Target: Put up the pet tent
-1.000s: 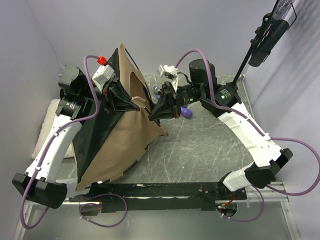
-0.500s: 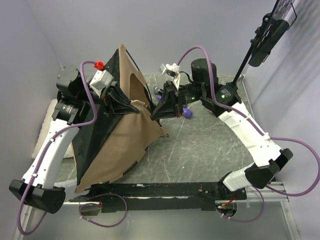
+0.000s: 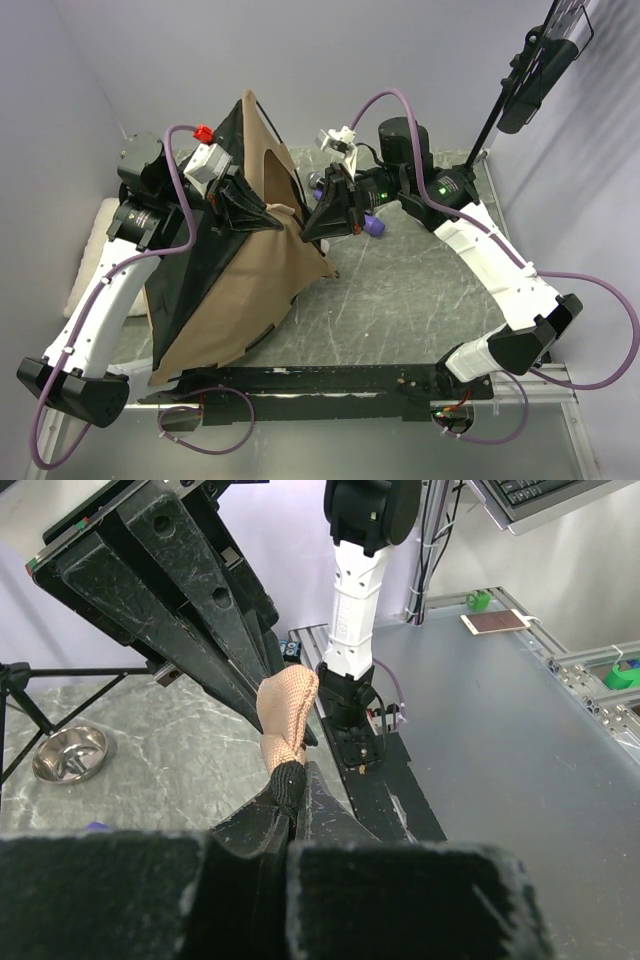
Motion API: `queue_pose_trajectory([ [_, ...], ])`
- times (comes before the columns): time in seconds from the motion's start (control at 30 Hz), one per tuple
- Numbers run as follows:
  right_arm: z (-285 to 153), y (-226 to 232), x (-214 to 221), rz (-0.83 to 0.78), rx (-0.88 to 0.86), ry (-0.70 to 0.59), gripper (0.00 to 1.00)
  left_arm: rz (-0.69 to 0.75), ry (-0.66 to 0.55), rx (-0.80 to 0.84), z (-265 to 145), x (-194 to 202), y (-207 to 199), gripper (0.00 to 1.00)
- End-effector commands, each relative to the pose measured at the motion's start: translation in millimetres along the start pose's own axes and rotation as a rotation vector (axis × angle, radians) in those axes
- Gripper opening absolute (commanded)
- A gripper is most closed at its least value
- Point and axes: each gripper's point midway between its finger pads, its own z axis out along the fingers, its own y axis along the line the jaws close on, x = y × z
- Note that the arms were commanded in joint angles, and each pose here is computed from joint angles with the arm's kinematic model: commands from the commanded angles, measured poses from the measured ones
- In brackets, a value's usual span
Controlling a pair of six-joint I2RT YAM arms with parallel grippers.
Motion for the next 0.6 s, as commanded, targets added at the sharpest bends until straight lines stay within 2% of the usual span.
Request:
queue_pose_trajectory([
  [0.0,0.1,-25.7,40.2,0.254,0.085,0.088,0.00,0.278,0.003,0.069,-1.4,-42.4,-39.2,0.01],
  [0.33,1.9,-20.2,37.1,0.200,0.075,0.102,0.00,0.200,0.001,0.092,3.6,-35.1,-38.3,0.01],
  [0.57,2.2,-16.5,33.7,0.173,0.070,0.102,0.00,0.092,0.000,0.113,9.8,-27.6,-37.8,0.01],
])
